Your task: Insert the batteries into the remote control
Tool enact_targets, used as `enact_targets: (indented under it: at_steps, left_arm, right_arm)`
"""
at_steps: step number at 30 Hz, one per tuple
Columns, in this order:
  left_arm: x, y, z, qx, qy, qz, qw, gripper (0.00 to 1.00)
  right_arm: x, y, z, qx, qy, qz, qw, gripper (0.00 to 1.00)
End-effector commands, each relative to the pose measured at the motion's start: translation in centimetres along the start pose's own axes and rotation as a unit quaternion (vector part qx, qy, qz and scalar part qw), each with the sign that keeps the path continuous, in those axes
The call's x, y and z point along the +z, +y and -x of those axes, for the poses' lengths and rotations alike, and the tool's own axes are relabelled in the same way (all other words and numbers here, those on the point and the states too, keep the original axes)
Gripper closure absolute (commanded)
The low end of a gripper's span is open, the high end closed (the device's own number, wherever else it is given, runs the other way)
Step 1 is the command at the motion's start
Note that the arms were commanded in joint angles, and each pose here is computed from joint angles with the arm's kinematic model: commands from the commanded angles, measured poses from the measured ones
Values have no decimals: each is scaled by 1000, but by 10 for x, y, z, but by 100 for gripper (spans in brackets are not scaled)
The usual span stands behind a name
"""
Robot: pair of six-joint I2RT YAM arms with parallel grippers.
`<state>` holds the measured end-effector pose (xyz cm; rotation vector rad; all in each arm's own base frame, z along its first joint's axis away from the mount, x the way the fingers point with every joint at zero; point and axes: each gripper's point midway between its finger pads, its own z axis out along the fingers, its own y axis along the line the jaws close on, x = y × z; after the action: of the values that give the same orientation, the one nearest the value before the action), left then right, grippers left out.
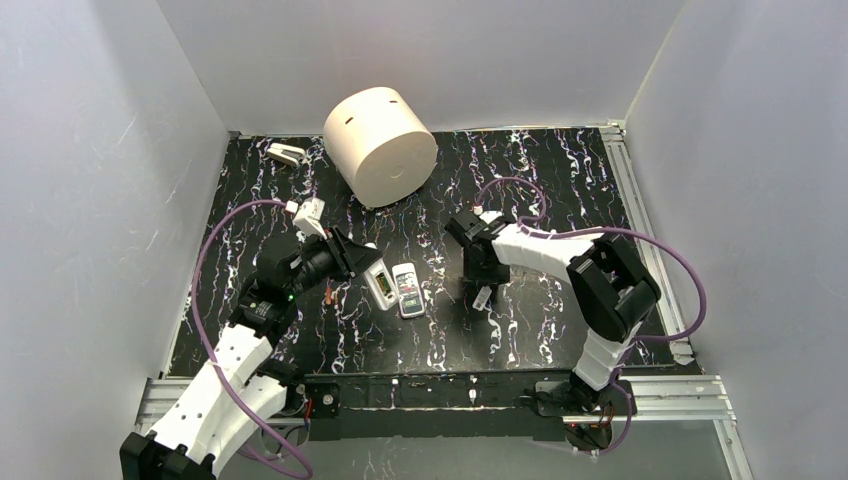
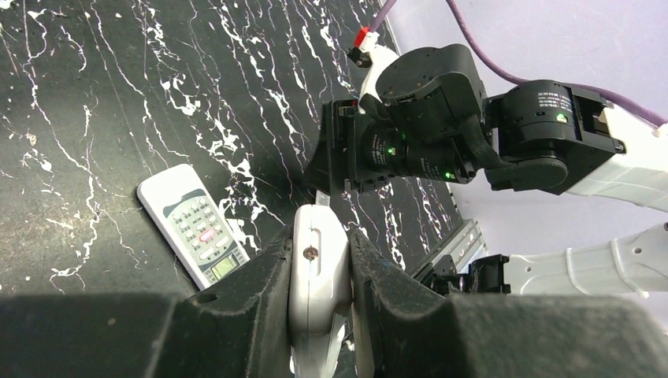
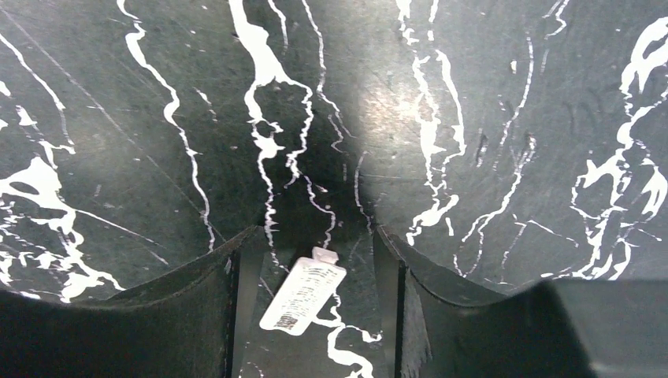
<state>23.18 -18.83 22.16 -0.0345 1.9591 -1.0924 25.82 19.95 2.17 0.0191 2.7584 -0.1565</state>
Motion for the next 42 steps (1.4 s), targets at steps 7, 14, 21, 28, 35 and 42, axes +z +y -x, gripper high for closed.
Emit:
enact_targets:
  at_steps: [7,14,21,28,35,42]
  left_arm:
    - [1,4,-1,3,0,5,1000,100]
    - [5,4,-1,-3,5,3,1000,100]
    - [8,6,-4,-9,11,3,1000,100]
    - [6,9,0,-8,3,19,1000,100]
    - [4,19,-3,-10,6,46,999,100]
    - [5,20,-4,-14,8,48,999,100]
  right_arm:
    - [-9,-58,-65,-51,84,-52,994,44]
    - [-24,-53,-97,-41,127,12,991,44]
    - [-43,-36,-109,-82,122,74,986,37]
    - [-62,-48,-76,-43,32,28,998,37]
    - [-70,-9,-91,-76,36,82,993,33]
    - [-55,1,-107,-97,46,73,992,33]
